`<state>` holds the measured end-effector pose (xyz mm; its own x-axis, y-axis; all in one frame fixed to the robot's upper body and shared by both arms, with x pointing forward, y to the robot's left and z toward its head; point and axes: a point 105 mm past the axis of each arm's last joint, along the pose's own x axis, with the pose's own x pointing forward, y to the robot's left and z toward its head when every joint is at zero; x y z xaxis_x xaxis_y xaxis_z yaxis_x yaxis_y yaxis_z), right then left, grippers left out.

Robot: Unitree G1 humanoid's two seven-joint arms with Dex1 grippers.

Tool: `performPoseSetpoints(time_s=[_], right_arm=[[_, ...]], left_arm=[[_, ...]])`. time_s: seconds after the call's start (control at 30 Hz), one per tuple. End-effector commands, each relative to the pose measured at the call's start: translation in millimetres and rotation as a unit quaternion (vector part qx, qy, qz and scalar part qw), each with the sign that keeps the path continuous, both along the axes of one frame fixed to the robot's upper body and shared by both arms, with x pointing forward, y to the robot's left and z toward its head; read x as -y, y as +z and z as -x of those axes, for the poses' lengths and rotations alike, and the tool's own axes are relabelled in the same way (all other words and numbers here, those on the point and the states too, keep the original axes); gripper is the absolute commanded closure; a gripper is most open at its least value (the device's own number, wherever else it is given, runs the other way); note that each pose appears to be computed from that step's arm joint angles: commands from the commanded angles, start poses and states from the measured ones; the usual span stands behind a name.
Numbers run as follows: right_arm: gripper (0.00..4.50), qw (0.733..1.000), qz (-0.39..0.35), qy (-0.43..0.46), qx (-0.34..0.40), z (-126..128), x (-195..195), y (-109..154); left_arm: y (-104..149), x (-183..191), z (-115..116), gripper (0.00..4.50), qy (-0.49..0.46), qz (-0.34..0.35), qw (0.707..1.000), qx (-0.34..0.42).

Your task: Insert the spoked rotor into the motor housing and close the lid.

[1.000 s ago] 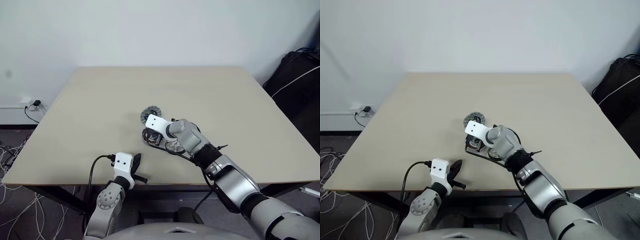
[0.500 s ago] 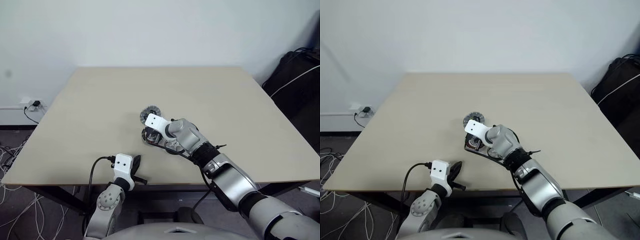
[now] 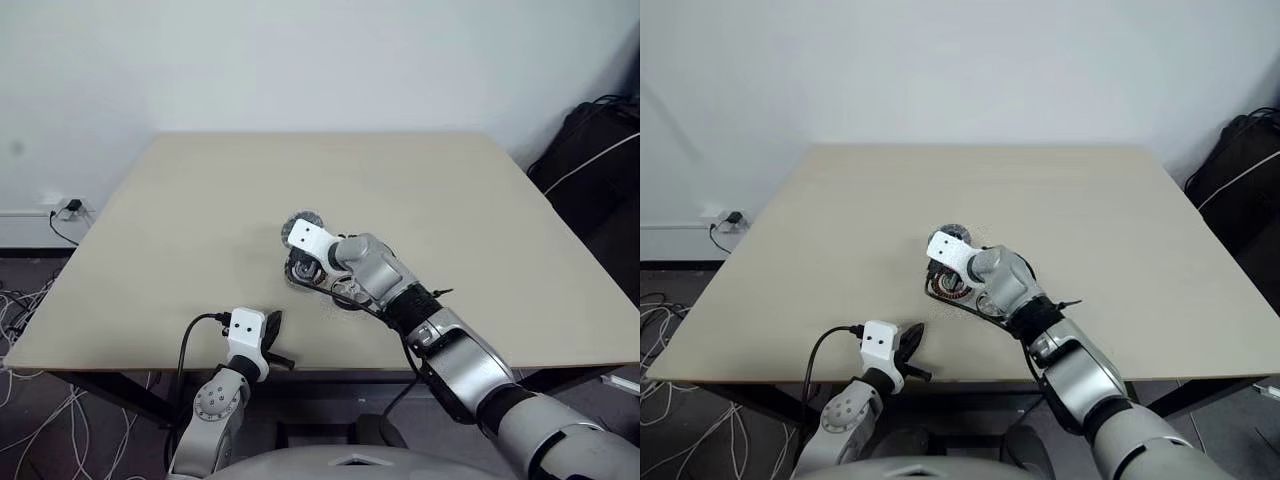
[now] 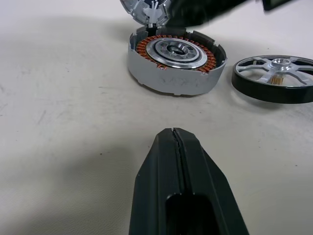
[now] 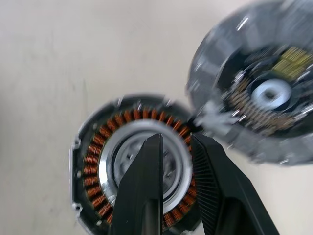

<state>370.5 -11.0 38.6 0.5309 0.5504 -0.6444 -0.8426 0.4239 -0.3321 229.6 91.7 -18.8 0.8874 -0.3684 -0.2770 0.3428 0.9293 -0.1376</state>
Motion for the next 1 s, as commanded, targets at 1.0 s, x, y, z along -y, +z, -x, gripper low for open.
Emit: performPoseSetpoints(time_s=[1.0], right_arm=[[4.48,0.998,-0.011,-0.063,0.013,6,9,-7]], left_arm=[[10,4,-6,4.50,-0.010,0.007,1.000,0.024]])
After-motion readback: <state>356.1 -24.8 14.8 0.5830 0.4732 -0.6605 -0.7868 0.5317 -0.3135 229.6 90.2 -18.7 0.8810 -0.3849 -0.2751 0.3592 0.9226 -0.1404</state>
